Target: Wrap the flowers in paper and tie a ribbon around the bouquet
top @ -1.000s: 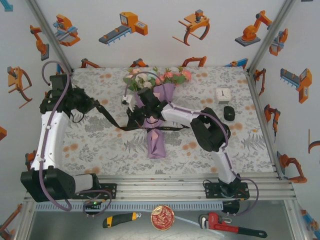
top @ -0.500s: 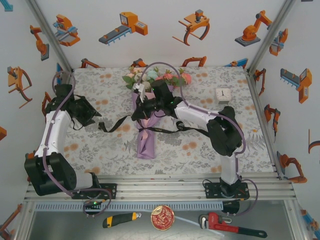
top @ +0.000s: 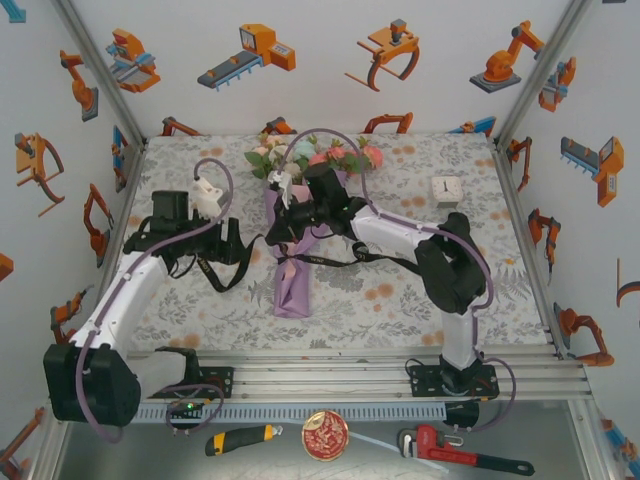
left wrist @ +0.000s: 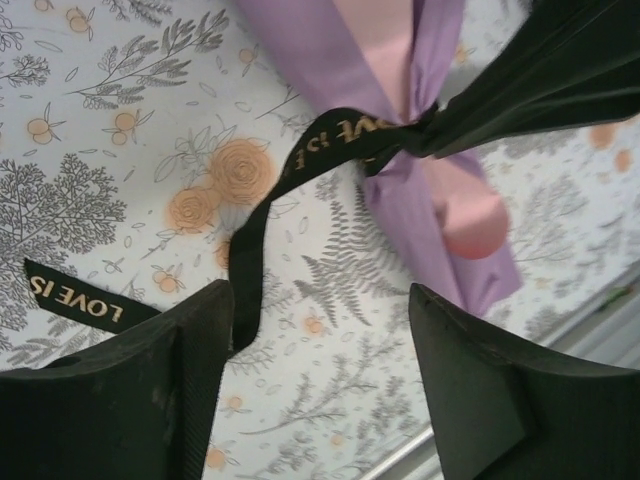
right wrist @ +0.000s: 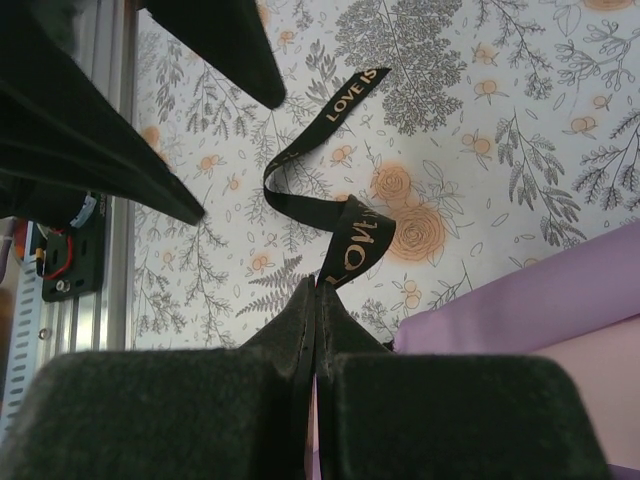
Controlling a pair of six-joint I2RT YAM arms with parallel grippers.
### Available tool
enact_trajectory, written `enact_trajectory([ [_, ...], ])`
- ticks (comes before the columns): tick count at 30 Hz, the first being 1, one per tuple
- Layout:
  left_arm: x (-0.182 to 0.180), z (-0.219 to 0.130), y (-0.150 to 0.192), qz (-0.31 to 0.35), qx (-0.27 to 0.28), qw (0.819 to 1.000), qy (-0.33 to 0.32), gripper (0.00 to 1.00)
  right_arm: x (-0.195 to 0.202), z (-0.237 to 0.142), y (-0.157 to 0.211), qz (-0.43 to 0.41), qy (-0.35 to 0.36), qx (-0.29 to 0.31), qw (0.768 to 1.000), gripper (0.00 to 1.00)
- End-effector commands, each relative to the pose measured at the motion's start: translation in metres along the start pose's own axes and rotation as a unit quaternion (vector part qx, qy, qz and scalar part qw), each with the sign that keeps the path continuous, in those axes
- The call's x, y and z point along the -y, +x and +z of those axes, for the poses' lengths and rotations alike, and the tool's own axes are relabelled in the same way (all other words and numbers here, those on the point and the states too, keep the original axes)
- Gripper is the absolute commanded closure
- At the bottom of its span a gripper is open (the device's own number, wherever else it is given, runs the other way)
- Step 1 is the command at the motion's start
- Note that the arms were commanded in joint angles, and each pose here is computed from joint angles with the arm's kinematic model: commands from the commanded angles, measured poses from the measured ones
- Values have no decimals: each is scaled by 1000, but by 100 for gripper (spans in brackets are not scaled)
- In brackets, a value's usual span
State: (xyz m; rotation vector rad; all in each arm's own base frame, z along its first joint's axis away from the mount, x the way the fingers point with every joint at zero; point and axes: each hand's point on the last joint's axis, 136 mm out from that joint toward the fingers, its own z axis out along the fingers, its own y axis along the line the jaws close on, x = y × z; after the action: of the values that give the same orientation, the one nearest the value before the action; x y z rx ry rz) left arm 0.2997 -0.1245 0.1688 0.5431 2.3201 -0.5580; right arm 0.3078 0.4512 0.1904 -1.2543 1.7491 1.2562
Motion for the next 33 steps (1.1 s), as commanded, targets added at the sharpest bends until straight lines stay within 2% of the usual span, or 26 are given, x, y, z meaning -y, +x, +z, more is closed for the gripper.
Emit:
enact_trajectory([
  [1, -9, 12, -22, 77, 47, 996, -16, 30, -8, -16, -27, -28, 9, 29, 999, 100],
  [4, -4, 28, -28, 70, 57, 996, 16, 29, -10, -17, -30, -30, 6, 32, 999, 100],
  [9, -2, 52, -36, 67, 55, 996, 32, 29, -10, -18, -28, -20, 3, 30, 999, 100],
  [12, -1, 64, -38, 61, 51, 996, 45, 34, -10, -17, -29, -12, -1, 34, 999, 100],
  [14, 1, 70, -38, 54, 48, 996, 54, 44, -9, -17, -28, -8, 1, 33, 999, 100],
  [18, 4, 63, -51, 45, 65, 995, 57, 87, -6, -14, -21, 2, 4, 25, 1000, 100],
  [19, 6, 57, -58, 43, 79, 994, 57, 95, -5, -13, -19, 11, 2, 22, 1000, 99],
  [20, 9, 52, -65, 38, 91, 993, 59, 99, -5, -13, -18, 16, 0, 20, 1000, 93],
  [22, 17, 37, -81, 27, 127, 989, 71, 100, -5, -13, -19, 27, 5, 20, 999, 76],
  [26, 21, 24, -84, 8, 153, 986, 69, 100, -1, -31, -28, 33, 43, 24, 998, 55],
  [30, 19, 27, -69, -5, 139, 988, 64, 100, 10, -72, -26, 59, 102, 32, 993, 51],
  [33, 19, 29, -62, -11, 131, 989, 64, 100, 29, -116, -8, 77, 187, 43, 978, 50],
])
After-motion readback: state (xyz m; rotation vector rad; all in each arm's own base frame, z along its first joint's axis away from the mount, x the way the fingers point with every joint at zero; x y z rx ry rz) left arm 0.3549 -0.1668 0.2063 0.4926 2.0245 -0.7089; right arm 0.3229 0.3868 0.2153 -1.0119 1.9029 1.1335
